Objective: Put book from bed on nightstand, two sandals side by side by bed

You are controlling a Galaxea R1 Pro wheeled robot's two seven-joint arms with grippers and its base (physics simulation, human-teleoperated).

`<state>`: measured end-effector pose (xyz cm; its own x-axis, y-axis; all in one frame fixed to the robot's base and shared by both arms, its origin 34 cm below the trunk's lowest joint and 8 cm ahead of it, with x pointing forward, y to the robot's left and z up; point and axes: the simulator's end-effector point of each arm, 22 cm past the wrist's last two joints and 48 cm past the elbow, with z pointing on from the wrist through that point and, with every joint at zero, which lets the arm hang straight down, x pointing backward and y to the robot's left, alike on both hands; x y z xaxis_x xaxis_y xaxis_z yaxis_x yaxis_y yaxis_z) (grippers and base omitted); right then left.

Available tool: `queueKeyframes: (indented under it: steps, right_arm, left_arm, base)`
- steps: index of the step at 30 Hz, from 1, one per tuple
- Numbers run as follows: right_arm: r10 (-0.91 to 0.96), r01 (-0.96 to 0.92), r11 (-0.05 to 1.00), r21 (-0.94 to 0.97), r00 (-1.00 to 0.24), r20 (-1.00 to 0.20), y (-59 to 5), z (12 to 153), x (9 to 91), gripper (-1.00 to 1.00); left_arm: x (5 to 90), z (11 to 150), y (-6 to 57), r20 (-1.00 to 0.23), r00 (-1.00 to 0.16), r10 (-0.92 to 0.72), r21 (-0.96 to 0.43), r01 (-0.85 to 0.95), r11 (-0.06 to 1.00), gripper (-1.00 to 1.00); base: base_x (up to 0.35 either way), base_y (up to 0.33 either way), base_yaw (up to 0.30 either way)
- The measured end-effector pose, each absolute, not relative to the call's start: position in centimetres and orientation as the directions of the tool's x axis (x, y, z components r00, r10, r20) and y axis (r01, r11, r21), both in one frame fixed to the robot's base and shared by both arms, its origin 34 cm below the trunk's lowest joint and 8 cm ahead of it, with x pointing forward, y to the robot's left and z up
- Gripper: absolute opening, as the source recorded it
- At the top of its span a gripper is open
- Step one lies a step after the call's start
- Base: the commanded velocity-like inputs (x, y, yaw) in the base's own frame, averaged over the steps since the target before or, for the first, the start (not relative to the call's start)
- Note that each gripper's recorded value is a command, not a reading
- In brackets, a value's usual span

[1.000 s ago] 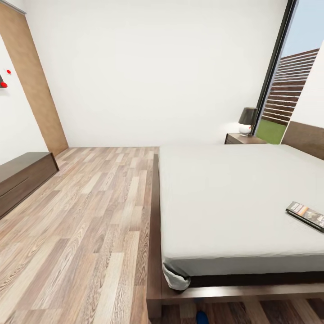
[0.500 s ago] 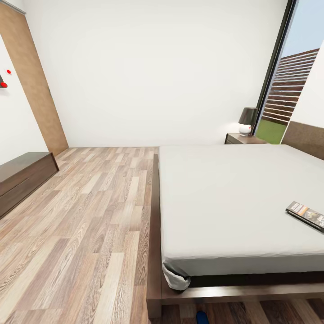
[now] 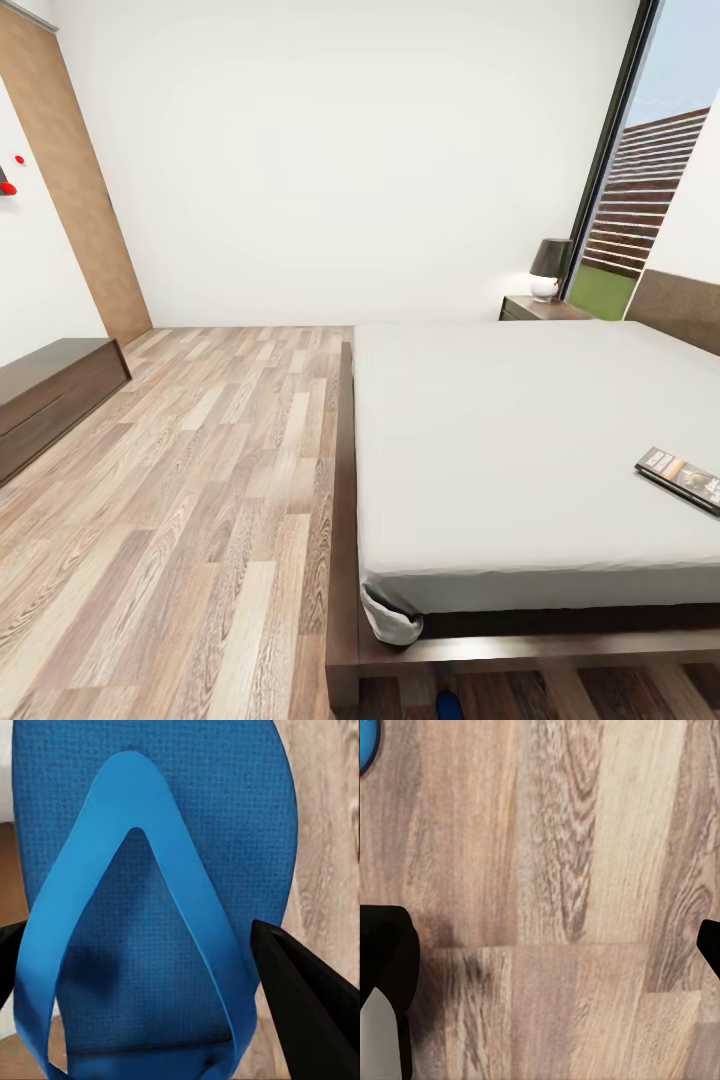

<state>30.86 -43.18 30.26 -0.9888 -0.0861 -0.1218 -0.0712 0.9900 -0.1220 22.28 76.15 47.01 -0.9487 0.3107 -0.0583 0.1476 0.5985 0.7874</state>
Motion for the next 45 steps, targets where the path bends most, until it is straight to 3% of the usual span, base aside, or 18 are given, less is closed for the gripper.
queueKeyframes:
  steps: [3, 4, 6, 13, 19, 21, 22, 28, 36, 45]
  right_arm:
    - [-0.086, -0.071, 0.99, -0.122, -0.989, -0.122, -43.2, 30.3, 30.9, 1.0]
    - [-0.086, -0.071, 0.99, -0.122, -0.989, -0.122, -43.2, 30.3, 30.9, 1.0]
    - [-0.086, -0.071, 0.99, -0.122, -0.989, -0.122, -43.2, 30.3, 30.9, 1.0]
    - [-0.086, -0.071, 0.99, -0.123, -0.989, -0.122, -43.2, 30.3, 30.9, 1.0]
    - [-0.086, -0.071, 0.99, -0.123, -0.989, -0.122, -43.3, 30.3, 30.9, 1.0]
    - [-0.086, -0.071, 0.99, -0.123, -0.989, -0.122, -43.2, 30.3, 30.9, 1.0]
    - [-0.087, -0.072, 0.99, -0.123, -0.989, -0.122, -43.2, 30.3, 30.9, 1.0]
    - [-0.086, -0.071, 0.99, -0.124, -0.989, -0.122, -43.3, 30.3, 30.9, 1.0]
    - [-0.087, -0.071, 0.989, -0.128, -0.989, -0.121, -43.5, 30.3, 30.9, 1.0]
    - [-0.089, -0.073, 0.989, -0.127, -0.989, -0.121, -43.5, 30.3, 30.9, 1.0]
  left_arm:
    - [22.5, 45.9, 74.8, 0.09, -0.872, 0.481, 0.744, 0.379, 0.549, -1.0]
    - [22.4, 45.2, 74.1, 0.19, -0.789, 0.584, 0.696, 0.528, 0.487, -1.0]
    - [22.1, 45.0, 74.0, 0.285, -0.714, 0.64, 0.656, 0.632, 0.412, -1.0]
    - [21.6, 48.9, 77.4, 0.593, -0.555, 0.584, 0.613, 0.781, 0.12, -1.0]
    - [23.5, 51.3, 77.9, 0.741, -0.386, 0.549, 0.527, 0.841, -0.121, -1.0]
    - [24.4, 51.1, 77.4, 0.767, -0.307, 0.564, 0.482, 0.855, -0.19, -1.0]
    - [25.3, 50.5, 76.5, 0.787, -0.198, 0.584, 0.421, 0.864, -0.275, -1.0]
    - [27.2, 47.8, 73.1, 0.778, 0.137, 0.613, 0.254, 0.824, -0.507, -1.0]
    - [27.1, 45.8, 70.6, 0.73, 0.368, 0.575, 0.139, 0.745, -0.653, -1.0]
    - [25.1, 44.7, 69.6, 0.688, 0.468, 0.555, 0.083, 0.708, -0.701, -1.0]
  base:
    - [0.0, 0.0, 0.0]
    - [0.0, 0.0, 0.0]
    - [0.0, 0.0, 0.0]
    - [0.0, 0.0, 0.0]
    - [0.0, 0.0, 0.0]
    - [0.0, 0.0, 0.0]
    - [0.0, 0.0, 0.0]
    - [0.0, 0.0, 0.0]
    - [0.0, 0.0, 0.0]
    - [0.0, 0.0, 0.0]
